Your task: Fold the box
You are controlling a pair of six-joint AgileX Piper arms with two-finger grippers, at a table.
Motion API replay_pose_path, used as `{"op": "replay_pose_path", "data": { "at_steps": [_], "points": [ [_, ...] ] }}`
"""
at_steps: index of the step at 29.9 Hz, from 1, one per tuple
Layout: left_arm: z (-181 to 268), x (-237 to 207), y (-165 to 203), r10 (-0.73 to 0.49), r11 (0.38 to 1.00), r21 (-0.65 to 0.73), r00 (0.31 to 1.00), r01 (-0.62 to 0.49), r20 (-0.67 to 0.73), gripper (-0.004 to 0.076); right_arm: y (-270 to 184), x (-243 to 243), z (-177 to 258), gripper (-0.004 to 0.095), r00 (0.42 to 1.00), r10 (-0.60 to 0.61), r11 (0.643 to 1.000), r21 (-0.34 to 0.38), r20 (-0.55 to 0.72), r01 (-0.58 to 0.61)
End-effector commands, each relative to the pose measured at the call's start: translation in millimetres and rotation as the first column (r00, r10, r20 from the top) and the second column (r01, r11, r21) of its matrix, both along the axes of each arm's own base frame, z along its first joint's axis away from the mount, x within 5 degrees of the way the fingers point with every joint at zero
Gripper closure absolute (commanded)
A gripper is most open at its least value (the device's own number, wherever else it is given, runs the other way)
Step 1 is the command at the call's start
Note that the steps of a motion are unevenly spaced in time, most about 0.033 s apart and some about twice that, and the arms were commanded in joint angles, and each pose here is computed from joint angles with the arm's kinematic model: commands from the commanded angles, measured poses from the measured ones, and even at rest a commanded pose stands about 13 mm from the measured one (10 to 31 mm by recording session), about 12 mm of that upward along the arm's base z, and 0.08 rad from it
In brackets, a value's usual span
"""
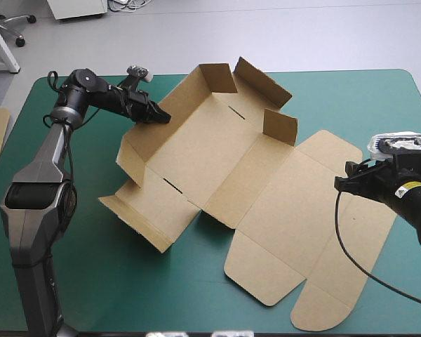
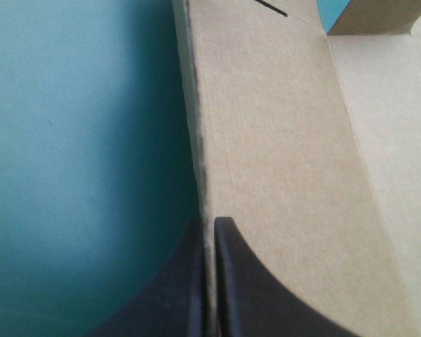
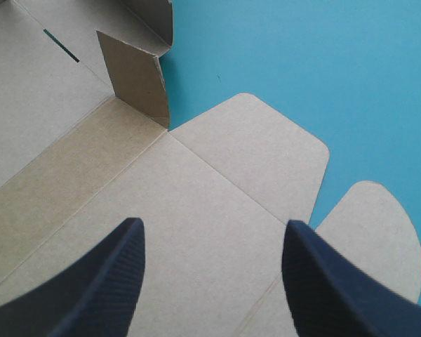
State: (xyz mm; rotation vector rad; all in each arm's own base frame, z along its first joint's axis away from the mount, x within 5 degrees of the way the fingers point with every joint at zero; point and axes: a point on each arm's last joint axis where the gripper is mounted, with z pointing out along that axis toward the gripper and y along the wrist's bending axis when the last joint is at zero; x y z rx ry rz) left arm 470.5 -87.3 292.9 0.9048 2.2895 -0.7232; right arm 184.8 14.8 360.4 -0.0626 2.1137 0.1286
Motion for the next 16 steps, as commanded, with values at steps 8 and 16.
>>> {"op": "replay_pose_path", "data": {
  "at_steps": [8, 16],
  "points": [
    [73.8, -27.5, -61.5, -0.446, 0.888, 0.327, 0.777, 0.322, 0.444, 0.0737, 0.6, 0.8, 18.7, 0.036, 0.994, 0.0, 1.0, 0.007, 0.108, 0.0],
    [93.4, -30.0, -94.9, -0.621, 0.762, 0.601, 0.533, 0.241, 0.575, 0.0738, 3.1, 0.8, 19.3, 0.036, 0.994, -0.001, 0.998, 0.061, 0.107, -0.006]
  ]
}}
